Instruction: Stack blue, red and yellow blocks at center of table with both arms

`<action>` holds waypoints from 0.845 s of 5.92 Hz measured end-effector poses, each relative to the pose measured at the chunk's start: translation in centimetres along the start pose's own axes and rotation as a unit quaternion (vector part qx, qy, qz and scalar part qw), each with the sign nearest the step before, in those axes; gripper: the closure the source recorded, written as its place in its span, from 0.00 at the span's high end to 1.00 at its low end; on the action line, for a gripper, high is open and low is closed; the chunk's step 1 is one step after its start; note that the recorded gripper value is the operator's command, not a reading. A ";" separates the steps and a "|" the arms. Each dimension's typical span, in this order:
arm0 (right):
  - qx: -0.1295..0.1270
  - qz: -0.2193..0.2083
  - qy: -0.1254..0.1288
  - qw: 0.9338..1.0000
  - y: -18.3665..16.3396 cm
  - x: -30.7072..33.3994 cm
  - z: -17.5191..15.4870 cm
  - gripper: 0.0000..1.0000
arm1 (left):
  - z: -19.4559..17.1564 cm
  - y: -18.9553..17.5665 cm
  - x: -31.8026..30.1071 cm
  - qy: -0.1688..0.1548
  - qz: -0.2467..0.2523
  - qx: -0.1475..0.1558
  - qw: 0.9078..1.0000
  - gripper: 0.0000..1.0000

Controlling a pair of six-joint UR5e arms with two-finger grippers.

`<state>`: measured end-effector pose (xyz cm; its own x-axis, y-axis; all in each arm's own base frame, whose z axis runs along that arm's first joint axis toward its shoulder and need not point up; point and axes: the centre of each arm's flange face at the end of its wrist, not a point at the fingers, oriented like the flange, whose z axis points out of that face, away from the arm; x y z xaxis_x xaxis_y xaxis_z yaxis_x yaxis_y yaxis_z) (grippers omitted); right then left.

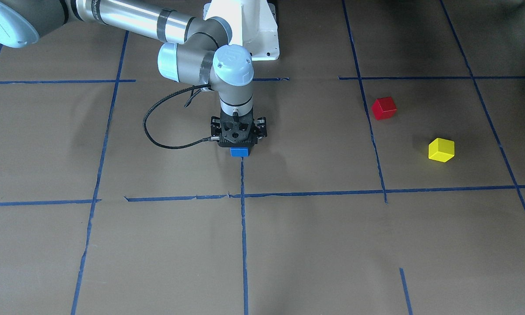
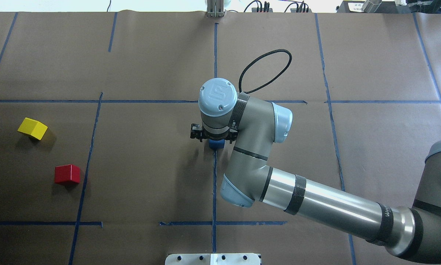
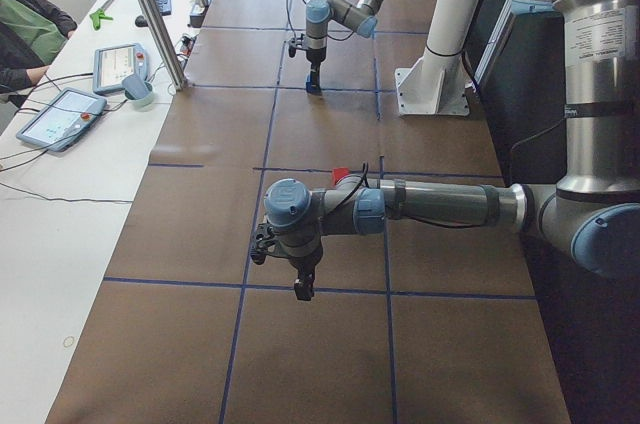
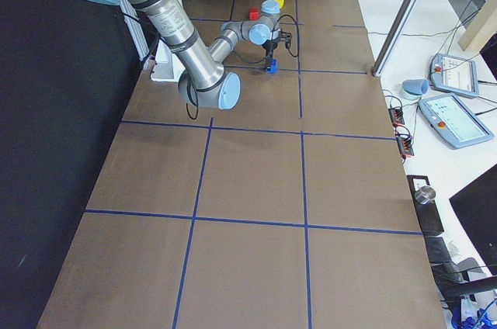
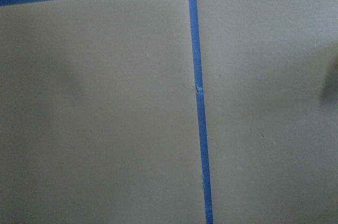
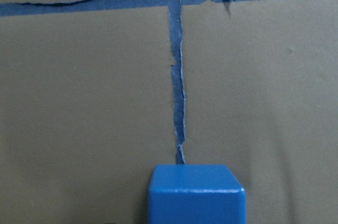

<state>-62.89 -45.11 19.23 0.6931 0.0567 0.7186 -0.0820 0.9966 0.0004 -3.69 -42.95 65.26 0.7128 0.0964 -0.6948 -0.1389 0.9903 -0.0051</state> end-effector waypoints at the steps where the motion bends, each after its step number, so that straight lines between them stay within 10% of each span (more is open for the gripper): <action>1: 0.009 0.000 -0.012 1.000 -1.1 0.1 -1.9 1.00 | -0.1 0.0 0.0 0.000 0.001 0.001 1.000 1.00; 5: -0.002 -0.084 -0.012 0.996 -15.8 16.2 -10.7 1.00 | -2.9 -2.4 2.6 -0.006 0.028 0.030 0.999 1.00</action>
<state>-42.75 -59.32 23.41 0.6794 -0.1114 0.7253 0.0357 0.9923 0.1190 -3.47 -45.35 61.41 0.7136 0.1532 -0.6836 -0.1382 0.9874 0.0770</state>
